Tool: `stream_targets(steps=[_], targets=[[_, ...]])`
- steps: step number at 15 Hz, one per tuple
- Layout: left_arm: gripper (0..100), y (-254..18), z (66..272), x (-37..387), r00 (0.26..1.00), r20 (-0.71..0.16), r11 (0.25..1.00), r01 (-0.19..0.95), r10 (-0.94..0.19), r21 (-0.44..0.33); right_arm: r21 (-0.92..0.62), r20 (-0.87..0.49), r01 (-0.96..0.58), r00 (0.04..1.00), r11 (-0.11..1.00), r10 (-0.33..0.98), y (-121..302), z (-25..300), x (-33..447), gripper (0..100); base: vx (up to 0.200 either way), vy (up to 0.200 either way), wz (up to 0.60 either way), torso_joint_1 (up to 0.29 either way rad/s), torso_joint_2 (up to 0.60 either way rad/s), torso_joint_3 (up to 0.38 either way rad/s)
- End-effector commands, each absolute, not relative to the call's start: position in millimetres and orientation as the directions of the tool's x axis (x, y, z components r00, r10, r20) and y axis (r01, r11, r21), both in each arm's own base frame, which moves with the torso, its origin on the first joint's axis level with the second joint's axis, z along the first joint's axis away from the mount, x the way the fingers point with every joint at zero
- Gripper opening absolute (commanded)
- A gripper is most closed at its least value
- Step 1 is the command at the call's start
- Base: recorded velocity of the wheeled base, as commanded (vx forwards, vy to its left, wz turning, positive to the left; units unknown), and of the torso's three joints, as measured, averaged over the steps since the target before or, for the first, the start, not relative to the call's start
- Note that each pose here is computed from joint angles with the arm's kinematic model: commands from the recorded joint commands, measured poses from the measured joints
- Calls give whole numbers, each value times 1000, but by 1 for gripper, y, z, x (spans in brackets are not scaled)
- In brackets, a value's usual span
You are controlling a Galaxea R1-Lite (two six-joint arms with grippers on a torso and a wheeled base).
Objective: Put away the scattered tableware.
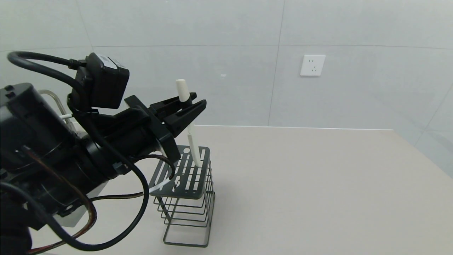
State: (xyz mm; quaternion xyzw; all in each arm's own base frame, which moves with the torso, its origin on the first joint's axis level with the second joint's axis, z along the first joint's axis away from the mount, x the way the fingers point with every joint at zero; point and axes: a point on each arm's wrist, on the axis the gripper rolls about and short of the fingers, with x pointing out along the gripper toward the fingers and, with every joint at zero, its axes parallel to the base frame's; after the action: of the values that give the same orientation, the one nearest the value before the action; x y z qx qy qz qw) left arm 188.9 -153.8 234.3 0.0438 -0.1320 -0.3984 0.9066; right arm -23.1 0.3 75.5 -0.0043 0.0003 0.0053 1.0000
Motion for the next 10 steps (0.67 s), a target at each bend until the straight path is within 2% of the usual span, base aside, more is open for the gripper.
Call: stream_targets(steps=[1, 7, 10], targets=[[0, -157, 227, 195, 649, 177, 672, 716, -740, 186, -9, -3, -11, 1000, 1000, 11, 0, 75, -23, 100, 0, 0, 0, 0, 0, 0], [0, -167, 225, 208, 647, 183, 672, 715, -741, 193, -8, -3, -11, 1000, 1000, 11, 0, 75, -23, 100, 0, 0, 0, 0, 0, 0], [0, -163, 226, 212, 663, 187, 689, 698, -725, 196, -8, -3, -12, 1000, 1000, 12, 0, 75, -23, 100, 0, 0, 0, 0, 0, 0]])
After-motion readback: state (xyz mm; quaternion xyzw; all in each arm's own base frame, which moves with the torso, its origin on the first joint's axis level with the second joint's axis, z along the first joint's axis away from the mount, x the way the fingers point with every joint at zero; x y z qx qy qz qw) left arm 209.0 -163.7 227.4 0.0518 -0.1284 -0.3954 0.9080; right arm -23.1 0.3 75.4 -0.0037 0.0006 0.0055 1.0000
